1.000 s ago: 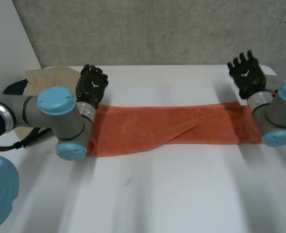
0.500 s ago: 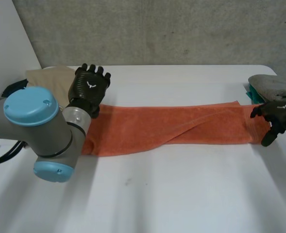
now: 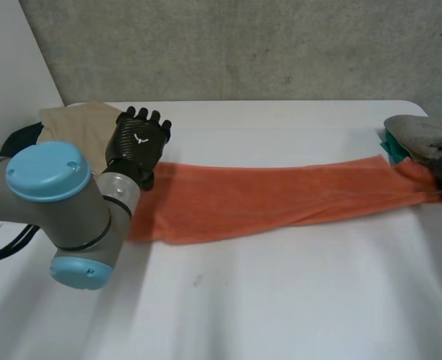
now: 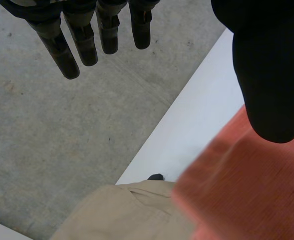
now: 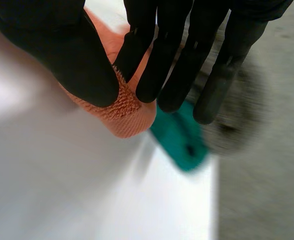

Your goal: Fold the laundry.

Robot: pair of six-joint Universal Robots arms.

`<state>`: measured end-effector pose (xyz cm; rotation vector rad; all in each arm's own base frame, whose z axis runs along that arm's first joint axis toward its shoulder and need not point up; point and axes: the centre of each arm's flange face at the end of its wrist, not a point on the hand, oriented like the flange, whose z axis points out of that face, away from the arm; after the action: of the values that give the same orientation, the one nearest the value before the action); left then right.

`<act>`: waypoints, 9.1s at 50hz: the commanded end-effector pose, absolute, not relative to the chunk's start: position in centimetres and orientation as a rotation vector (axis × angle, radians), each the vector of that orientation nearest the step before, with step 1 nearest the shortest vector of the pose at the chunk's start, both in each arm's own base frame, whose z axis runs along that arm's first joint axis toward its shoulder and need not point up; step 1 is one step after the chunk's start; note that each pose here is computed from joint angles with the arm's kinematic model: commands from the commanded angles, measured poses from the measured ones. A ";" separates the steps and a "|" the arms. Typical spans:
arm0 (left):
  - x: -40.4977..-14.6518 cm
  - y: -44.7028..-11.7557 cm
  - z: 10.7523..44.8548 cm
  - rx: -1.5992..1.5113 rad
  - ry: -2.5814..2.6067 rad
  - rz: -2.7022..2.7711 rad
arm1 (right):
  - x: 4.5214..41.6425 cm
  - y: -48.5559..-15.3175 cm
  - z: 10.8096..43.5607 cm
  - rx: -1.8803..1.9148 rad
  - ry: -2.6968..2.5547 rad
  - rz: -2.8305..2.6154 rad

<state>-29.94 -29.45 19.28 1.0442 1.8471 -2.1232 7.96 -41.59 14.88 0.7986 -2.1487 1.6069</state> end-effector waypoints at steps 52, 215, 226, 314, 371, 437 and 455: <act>-35.7 -24.3 23.7 1.111 1.809 -2.458 | 26.4 -27.5 21.9 1.231 -2.202 2.303; -38.2 -21.9 26.8 1.705 2.332 -2.395 | 32.2 -22.8 9.7 1.655 -1.992 2.145; -38.1 -21.9 27.4 1.699 2.313 -2.423 | 32.7 -23.5 10.4 1.649 -1.955 2.191; -38.0 -17.8 32.3 1.698 2.144 -2.630 | -7.7 -44.7 24.9 0.392 -1.943 2.162; -17.8 -48.8 14.2 0.997 1.835 -2.065 | 19.3 -31.1 17.8 1.260 -1.862 2.033; -29.8 -34.4 13.4 1.509 2.155 -1.956 | 25.0 -29.0 15.6 0.937 -2.502 1.947; -30.8 -28.9 22.1 1.251 2.152 -2.120 | 26.0 -32.5 23.3 0.994 -2.025 2.210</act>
<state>-31.07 -32.95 16.38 1.4449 2.1337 -2.0325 25.83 -31.20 16.96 0.9543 -2.3296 2.0555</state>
